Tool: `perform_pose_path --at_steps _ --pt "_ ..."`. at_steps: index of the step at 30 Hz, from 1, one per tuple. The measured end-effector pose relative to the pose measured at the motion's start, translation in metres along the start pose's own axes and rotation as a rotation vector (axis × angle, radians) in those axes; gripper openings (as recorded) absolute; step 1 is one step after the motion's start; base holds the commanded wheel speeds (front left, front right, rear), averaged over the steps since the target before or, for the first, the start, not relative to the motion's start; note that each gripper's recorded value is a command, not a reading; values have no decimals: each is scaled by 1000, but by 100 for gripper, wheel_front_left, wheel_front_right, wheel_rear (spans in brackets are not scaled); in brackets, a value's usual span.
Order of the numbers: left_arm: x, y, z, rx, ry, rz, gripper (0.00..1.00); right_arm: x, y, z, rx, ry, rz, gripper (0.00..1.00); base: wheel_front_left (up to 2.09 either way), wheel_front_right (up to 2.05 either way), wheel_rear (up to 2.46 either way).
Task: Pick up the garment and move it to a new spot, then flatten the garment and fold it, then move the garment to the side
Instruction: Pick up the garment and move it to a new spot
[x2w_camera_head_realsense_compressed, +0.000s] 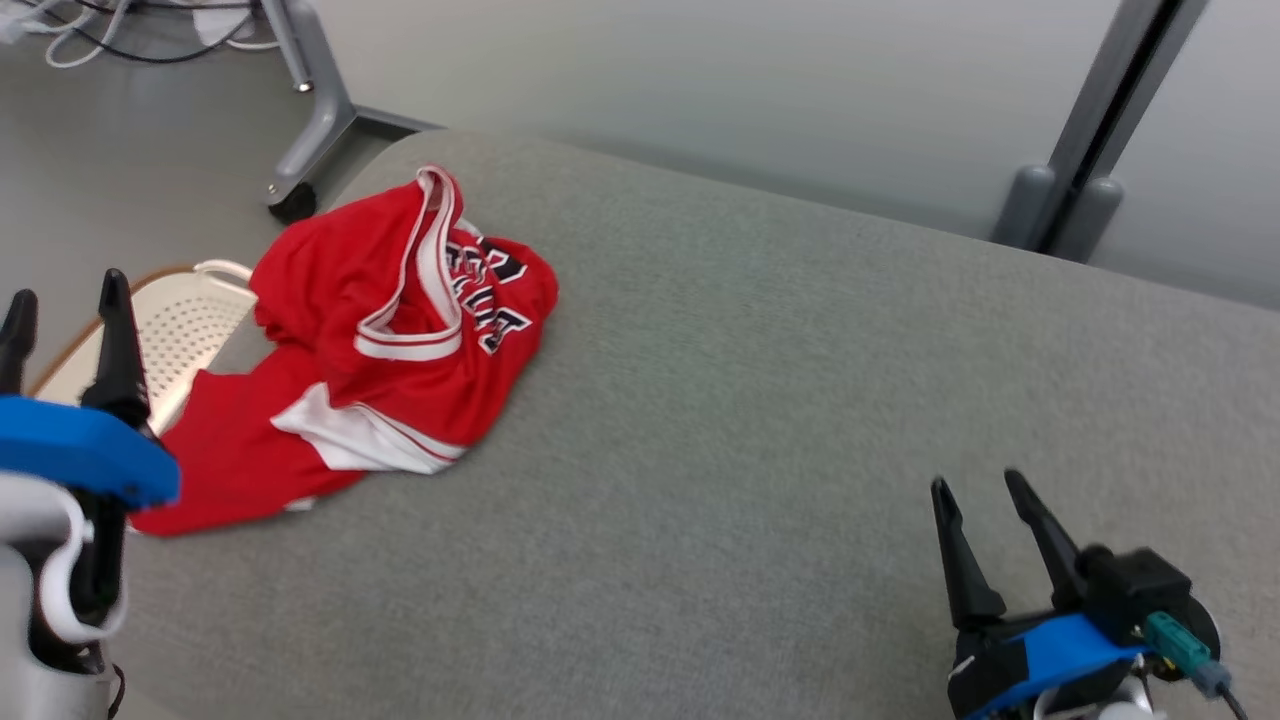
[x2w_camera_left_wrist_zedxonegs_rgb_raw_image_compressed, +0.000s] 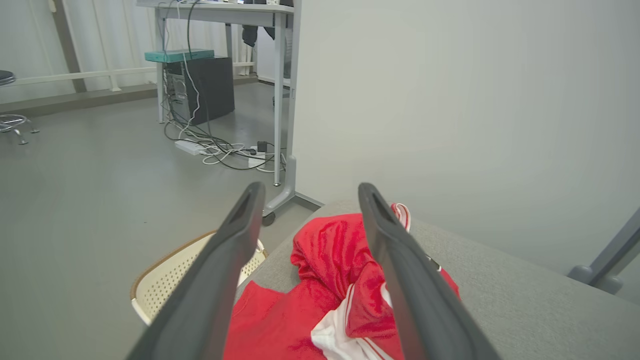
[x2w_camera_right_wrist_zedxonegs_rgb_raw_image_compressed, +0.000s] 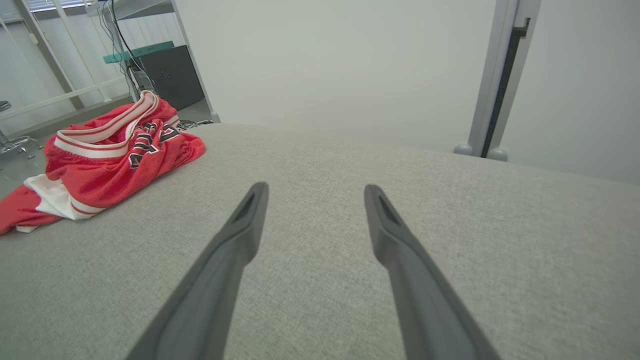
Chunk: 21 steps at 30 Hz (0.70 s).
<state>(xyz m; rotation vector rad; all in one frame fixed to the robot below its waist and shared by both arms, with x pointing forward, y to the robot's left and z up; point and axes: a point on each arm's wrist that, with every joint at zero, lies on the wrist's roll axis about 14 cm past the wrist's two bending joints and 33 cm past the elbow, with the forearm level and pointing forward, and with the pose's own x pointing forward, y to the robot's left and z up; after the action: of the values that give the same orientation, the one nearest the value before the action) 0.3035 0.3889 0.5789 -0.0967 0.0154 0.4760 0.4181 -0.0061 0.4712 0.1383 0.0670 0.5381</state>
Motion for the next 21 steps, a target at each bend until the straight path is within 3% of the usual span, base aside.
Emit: perform_pose_path --at_steps 10,21 --pt "87 -46 -63 -89 392 -110 100 -16 -50 -24 -1 67 -132 100 0 0 0" --pt "105 -68 -147 -2 782 -120 100 -42 -108 -38 -8 112 -305 100 0 0 0"
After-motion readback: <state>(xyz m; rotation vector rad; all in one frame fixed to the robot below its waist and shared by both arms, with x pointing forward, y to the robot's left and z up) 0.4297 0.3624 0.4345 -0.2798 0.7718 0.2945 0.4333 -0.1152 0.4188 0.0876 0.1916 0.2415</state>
